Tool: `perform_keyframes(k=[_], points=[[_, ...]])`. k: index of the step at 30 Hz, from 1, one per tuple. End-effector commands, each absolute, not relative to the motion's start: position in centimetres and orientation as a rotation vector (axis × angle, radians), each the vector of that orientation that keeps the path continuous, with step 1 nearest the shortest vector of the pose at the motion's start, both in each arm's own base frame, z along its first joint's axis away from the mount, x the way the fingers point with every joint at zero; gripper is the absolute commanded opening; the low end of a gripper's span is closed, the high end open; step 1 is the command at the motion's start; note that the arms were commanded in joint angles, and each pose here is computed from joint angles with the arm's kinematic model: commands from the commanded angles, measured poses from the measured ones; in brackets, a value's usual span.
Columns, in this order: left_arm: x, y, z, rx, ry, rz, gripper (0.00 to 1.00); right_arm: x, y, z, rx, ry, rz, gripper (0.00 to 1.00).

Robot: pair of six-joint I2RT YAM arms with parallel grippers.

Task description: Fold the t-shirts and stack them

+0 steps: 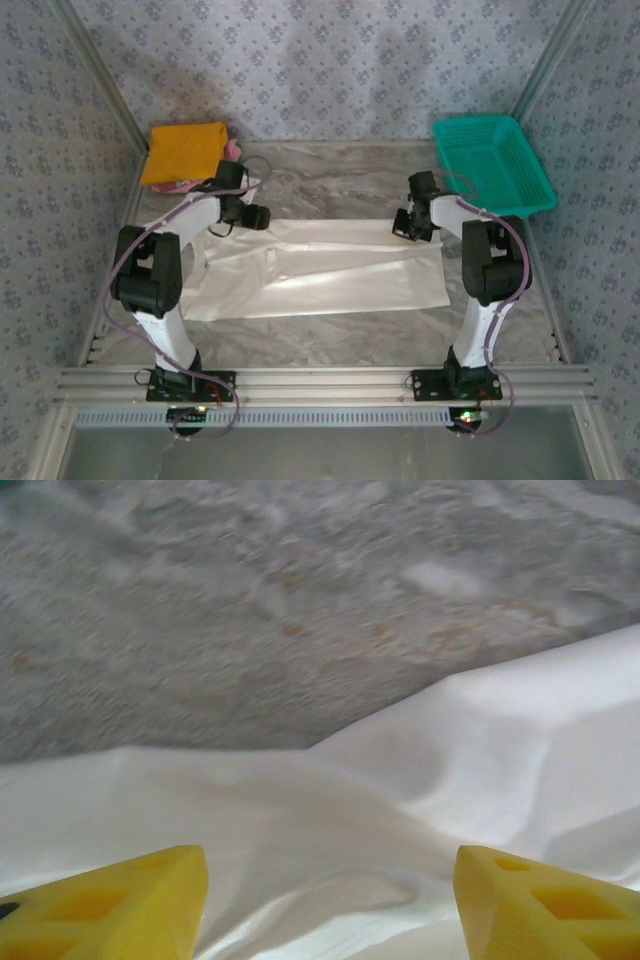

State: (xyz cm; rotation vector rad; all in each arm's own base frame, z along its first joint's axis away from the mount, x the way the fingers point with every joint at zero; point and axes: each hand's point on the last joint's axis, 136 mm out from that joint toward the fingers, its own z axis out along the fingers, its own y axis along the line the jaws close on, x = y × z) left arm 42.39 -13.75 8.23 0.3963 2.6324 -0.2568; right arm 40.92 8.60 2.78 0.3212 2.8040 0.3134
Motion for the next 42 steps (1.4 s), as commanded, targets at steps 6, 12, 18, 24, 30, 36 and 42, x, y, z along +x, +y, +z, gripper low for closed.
perform_keyframes(k=[6, 12, 18, 24, 30, 36, 42], points=[[42.1, -13.6, 5.3, 0.507, 2.706, -0.241, 0.69, 41.4, 9.5, 3.0, 0.319, 2.794, 0.357, 0.00], [42.4, -14.0, 5.7, 0.498, 2.697, -0.248, 0.40, 41.0, 8.9, 2.6, 0.333, 2.799, 0.339, 0.00], [41.4, -14.3, 7.1, 0.481, 2.679, -0.238, 0.09, 41.0, 8.4, 2.3, 0.350, 2.804, 0.328, 0.00], [40.0, -13.5, 7.9, 0.403, 2.701, -0.171, 0.00, 41.1, 8.1, 2.0, 0.355, 2.806, 0.332, 0.00], [37.7, -12.6, 8.2, 0.160, 2.692, -0.064, 0.00, 41.1, 8.0, 1.8, 0.357, 2.811, 0.330, 0.00], [33.4, -12.1, 7.7, 0.007, 2.603, 0.085, 0.00, 41.0, 7.8, 1.4, 0.368, 2.819, 0.322, 0.00], [31.0, -10.1, 7.0, -0.123, 2.567, 0.151, 0.14, 41.2, 7.5, 1.5, 0.375, 2.817, 0.319, 0.00]])
